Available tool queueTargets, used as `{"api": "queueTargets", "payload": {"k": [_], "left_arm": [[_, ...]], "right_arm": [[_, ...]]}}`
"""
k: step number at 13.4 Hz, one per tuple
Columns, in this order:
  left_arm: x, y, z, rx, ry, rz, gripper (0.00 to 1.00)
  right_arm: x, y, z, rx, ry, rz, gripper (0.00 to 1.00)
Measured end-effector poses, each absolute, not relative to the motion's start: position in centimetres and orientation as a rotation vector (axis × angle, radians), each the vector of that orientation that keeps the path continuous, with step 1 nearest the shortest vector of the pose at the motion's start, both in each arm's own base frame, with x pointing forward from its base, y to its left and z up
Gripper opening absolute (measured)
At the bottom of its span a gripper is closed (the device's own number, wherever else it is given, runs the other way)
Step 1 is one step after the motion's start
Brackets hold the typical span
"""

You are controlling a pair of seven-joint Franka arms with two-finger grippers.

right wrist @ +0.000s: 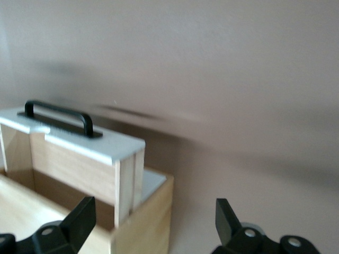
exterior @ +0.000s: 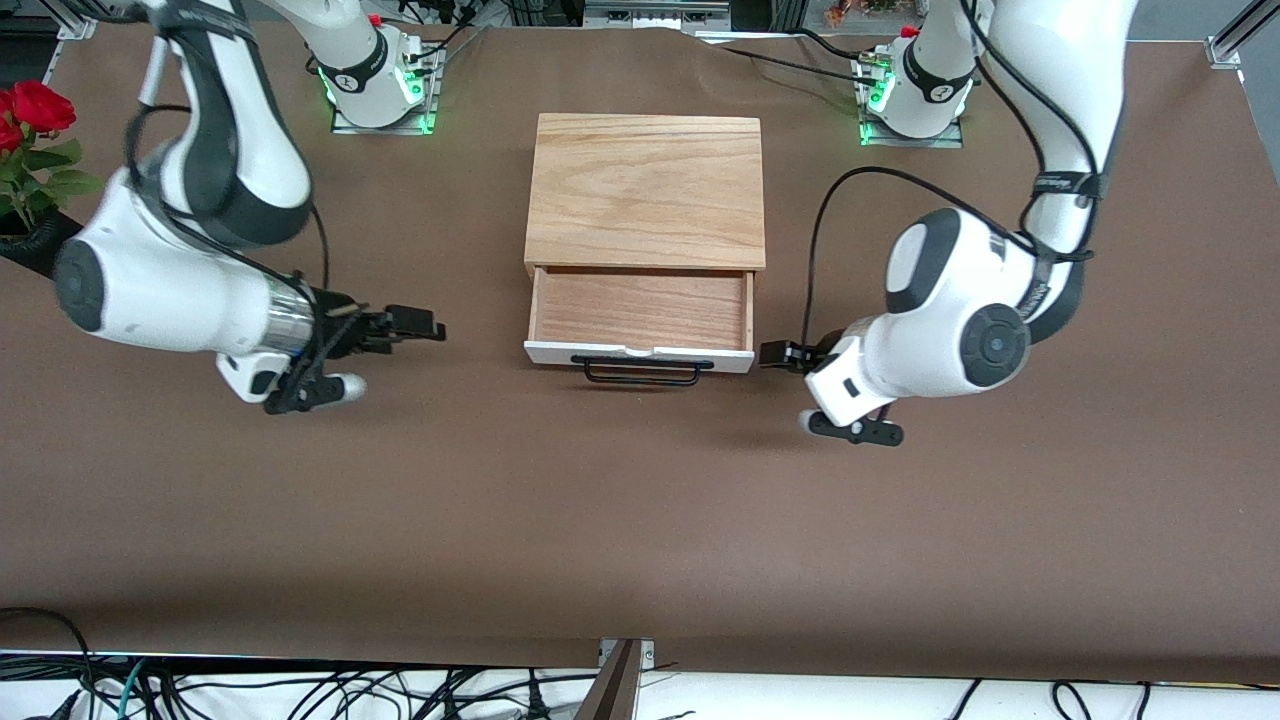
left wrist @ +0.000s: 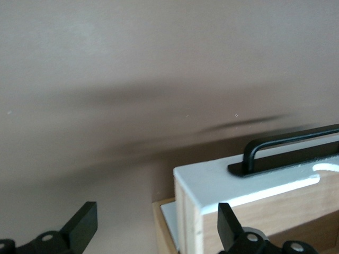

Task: Close drawer with both arms simultaneously
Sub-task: 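Move the right gripper and the left gripper toward the drawer front, then place both grippers against the white drawer front beside the handle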

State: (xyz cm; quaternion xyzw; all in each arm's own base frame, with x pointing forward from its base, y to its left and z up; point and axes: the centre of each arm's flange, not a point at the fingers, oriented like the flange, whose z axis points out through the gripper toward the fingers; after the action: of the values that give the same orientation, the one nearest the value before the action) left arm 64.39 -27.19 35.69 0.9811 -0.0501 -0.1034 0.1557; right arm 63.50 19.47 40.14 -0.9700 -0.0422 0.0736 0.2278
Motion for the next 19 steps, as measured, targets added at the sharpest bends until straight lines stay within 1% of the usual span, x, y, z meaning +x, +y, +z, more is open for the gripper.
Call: {"api": "queueTargets", "payload": {"k": [5, 8, 11, 19], "left_arm": [[65.3, -27.5, 36.0, 2.751, -0.083, -0.219, 1.00], [65.2, -30.5, 34.0, 2.736, -0.086, -0.155, 1.00], [64.9, -31.7, 32.0, 2.740, -0.086, -0.172, 1.00], [63.3, -34.5, 29.4, 2.714, -0.100, -0.253, 1.00]], "right_arm": [[64.8, 24.1, 32.9, -2.554, 0.033, 0.156, 1.00], [63.7, 28.9, 30.1, -2.542, 0.032, 0.130, 1.00], [62.6, 31.9, 28.8, -2.548, 0.020, 0.119, 1.00], [61.7, 31.7, 27.1, -2.564, 0.029, 0.160, 1.00]]}}
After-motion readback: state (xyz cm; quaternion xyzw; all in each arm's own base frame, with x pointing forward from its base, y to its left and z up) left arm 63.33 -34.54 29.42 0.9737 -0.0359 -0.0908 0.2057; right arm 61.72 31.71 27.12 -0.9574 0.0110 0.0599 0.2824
